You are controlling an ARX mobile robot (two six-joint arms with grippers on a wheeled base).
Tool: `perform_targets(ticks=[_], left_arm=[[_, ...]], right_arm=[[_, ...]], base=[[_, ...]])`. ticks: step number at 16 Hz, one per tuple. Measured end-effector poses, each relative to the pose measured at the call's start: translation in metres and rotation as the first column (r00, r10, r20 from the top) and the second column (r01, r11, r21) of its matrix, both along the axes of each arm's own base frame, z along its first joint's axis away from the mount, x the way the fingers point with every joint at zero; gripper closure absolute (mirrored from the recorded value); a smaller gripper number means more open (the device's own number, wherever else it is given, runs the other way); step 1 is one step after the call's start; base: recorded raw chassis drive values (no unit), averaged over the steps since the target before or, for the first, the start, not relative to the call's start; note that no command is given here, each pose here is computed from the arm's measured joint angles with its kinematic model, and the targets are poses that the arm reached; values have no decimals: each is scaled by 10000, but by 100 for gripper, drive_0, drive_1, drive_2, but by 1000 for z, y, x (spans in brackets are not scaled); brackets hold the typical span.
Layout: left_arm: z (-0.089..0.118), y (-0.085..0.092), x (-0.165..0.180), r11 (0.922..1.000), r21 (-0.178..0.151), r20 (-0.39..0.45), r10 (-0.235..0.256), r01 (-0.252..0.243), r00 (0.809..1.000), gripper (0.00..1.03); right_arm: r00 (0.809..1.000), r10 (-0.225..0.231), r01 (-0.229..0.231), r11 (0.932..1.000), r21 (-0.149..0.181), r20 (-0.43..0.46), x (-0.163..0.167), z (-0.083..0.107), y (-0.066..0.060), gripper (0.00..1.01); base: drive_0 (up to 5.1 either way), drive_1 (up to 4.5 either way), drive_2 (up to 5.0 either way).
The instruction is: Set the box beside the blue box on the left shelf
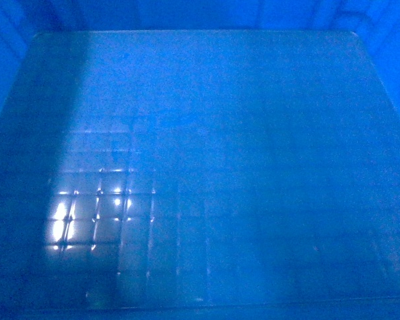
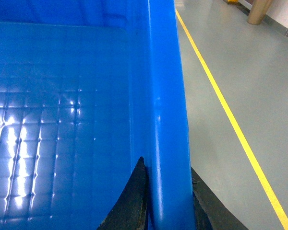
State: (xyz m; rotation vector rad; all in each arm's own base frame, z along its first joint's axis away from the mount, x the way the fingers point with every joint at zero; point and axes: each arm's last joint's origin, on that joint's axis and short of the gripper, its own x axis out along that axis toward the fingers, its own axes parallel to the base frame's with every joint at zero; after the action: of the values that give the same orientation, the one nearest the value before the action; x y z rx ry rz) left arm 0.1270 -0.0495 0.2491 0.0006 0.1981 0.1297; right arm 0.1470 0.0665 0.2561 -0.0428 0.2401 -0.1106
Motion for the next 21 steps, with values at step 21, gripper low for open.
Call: perform_targets(ticks=[21], left_arm=[[0,0,0,10000,-4,7,0,0,10000,94]], right_arm=[[10000,-7,7,10000,6,14,0,0,0,90]], base=[[-492,185,298]])
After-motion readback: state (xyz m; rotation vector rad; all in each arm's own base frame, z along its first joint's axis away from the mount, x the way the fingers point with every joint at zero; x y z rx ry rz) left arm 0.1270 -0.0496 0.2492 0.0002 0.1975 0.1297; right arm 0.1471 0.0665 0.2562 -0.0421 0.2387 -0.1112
